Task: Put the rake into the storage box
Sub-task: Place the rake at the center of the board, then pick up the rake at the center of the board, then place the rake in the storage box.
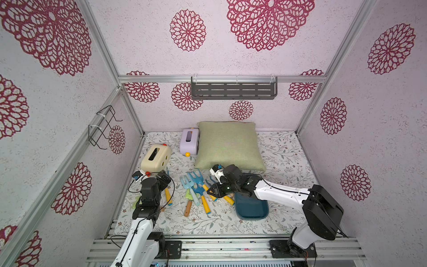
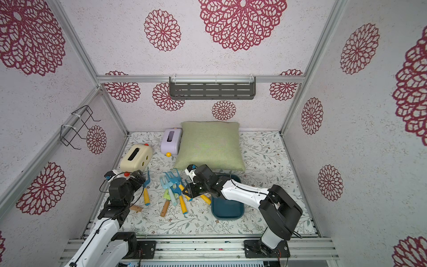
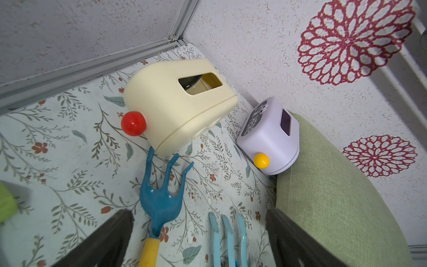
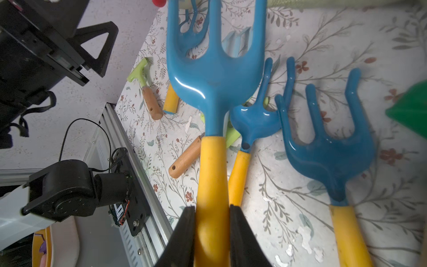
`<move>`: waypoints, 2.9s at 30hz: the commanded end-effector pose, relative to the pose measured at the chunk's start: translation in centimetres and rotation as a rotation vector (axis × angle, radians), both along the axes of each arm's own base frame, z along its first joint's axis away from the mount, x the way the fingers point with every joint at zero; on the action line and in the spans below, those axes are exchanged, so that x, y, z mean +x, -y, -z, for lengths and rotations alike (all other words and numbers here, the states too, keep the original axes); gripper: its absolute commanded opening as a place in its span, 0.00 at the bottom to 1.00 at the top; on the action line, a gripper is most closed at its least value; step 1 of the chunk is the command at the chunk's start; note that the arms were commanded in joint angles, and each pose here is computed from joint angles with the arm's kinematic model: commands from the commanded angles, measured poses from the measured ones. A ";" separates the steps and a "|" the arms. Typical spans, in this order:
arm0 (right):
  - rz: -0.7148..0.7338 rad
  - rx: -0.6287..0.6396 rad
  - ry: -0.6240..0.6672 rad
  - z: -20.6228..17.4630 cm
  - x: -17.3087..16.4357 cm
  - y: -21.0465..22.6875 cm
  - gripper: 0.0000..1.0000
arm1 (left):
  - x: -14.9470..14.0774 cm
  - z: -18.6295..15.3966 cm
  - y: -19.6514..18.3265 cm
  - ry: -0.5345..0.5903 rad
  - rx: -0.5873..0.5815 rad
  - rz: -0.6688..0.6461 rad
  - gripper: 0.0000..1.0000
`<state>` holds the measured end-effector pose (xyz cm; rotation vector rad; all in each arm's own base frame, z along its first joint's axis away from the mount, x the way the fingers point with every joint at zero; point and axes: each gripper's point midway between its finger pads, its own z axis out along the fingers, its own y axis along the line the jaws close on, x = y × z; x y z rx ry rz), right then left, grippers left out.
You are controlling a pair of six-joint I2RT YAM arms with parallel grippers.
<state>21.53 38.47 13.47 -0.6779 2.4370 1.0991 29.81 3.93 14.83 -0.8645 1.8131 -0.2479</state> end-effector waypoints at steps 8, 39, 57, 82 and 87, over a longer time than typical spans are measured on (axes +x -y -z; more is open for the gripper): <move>0.061 -0.045 -0.051 3.6 0.0 0.7 0.13 | 0.3 0.1 -0.1 0.015 -0.008 -0.005 0.97; 0.101 -0.515 0.072 9.3 0.2 0.2 0.26 | 0.3 -0.2 0.0 0.025 -0.013 0.005 0.97; 0.360 -0.238 0.140 -3.0 0.5 8.5 0.17 | -0.3 -1.4 0.3 0.075 -0.015 0.018 0.97; 0.675 -0.552 -0.109 9.1 -2.5 23.4 0.21 | -0.2 -0.9 0.2 0.056 -0.008 0.016 0.97; 0.692 -0.584 -0.089 8.5 -2.1 24.0 0.39 | -0.2 -1.0 0.2 0.058 -0.006 0.015 0.97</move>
